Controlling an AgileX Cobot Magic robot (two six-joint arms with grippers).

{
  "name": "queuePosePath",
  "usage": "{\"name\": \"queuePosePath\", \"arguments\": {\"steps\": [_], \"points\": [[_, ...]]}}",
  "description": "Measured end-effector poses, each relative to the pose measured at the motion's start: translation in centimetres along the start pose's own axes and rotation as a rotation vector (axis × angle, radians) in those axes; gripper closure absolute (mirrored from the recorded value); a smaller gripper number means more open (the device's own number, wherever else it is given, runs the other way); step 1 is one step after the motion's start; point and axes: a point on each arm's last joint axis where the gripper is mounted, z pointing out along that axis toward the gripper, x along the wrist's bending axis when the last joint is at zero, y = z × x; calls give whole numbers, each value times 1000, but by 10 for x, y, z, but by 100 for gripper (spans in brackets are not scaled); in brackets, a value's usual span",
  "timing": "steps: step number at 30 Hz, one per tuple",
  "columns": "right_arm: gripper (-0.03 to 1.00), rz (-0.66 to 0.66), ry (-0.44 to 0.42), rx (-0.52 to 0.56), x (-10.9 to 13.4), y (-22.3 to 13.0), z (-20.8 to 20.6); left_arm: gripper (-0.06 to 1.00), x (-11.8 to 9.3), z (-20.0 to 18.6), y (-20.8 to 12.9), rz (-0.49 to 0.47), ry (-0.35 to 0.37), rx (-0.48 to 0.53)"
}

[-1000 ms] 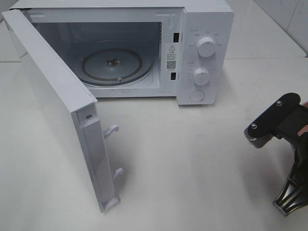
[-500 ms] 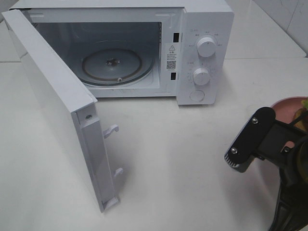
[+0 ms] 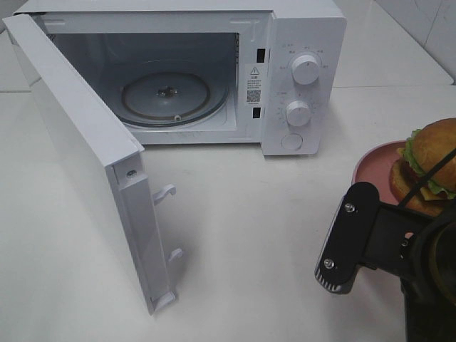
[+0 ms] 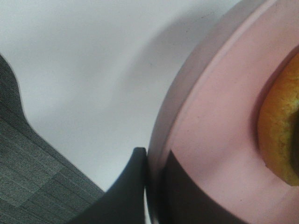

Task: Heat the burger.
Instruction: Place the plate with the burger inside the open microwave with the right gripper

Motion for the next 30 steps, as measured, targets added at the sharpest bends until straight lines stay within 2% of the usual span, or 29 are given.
{"name": "queuePosePath", "arguments": {"steps": [9,15,17,30], "points": [[93,-109,-34,-30,-2,3,0,-5,0,0,0,0,0,0],[93,-167,-19,-75,-1,7,-1,-5,0,0,0,0,0,0],[93,-237,-1,-122,2,11,-1,-5,0,0,0,0,0,0],[93,-453,-9,-225,4,20,-3,-5,0,0,0,0,0,0]]}}
